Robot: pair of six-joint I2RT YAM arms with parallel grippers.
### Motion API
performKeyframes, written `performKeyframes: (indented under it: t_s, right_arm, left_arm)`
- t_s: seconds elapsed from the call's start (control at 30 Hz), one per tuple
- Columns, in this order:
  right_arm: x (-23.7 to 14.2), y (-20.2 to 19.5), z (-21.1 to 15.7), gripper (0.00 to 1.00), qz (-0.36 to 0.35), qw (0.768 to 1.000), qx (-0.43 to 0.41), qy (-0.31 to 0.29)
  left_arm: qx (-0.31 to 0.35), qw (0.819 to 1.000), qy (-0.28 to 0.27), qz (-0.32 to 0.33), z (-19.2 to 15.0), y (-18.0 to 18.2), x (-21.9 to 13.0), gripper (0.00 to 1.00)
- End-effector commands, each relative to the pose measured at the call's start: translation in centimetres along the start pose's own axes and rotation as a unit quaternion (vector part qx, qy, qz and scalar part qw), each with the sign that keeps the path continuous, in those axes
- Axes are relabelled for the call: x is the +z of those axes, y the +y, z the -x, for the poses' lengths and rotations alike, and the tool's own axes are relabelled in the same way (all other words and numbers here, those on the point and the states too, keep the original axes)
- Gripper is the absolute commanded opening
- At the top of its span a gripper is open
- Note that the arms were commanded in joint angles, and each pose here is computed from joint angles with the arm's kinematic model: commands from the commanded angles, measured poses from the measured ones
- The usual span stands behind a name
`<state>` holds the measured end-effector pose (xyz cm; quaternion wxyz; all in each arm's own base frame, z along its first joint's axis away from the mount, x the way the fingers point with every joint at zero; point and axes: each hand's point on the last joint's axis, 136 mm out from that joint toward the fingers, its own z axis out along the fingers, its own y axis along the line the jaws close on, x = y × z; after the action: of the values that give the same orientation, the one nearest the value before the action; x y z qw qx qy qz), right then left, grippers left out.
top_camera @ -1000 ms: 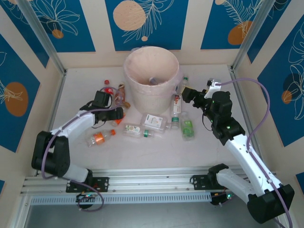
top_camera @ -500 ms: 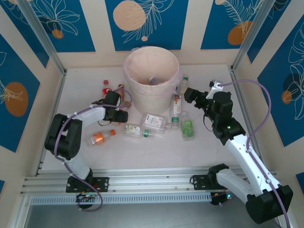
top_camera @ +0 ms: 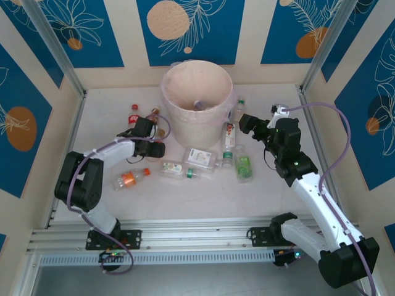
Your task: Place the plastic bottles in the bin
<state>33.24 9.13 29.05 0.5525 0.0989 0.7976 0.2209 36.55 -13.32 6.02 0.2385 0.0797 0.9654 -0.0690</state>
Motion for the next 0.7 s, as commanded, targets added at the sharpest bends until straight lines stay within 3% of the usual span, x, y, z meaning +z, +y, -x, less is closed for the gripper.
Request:
performKeyframes:
  t_s: [0.0,0.33,0.43,0.53,0.6,0.67]
  right_arm:
    - [-0.2,0.4,0.6,0.99,0.007,1.000,0.009,-0.005]
    - [0.2,0.0,0.4,0.99,0.003,1.000,0.012,-0.002]
    - [0.3,0.0,0.3,0.99,0.002,1.000,0.015,0.001]
    - [0.2,-0.1,0.3,0.99,0.000,1.000,0.016,0.001]
    - [0.2,-0.1,0.3,0.99,-0.001,1.000,0.016,0.001]
    - [0.2,-0.2,0.2,0.98,-0.004,1.000,0.016,0.002]
  left_arm:
    - [0.000,0.999,-0.030,-0.033,1.1,-1.3,-1.3,0.64]
    - [-0.011,0.989,-0.105,-0.106,2.7,-3.5,-5.4,0.46]
    - [-0.019,0.985,-0.125,-0.116,3.3,-3.6,-6.8,0.34]
    - [-0.030,0.980,-0.142,-0.139,3.8,-4.1,-8.2,0.17]
    - [-0.049,0.968,-0.162,-0.185,4.4,-4.9,-9.8,0.02]
    - [-0.069,0.951,-0.192,-0.232,5.2,-5.6,-11.7,0.00]
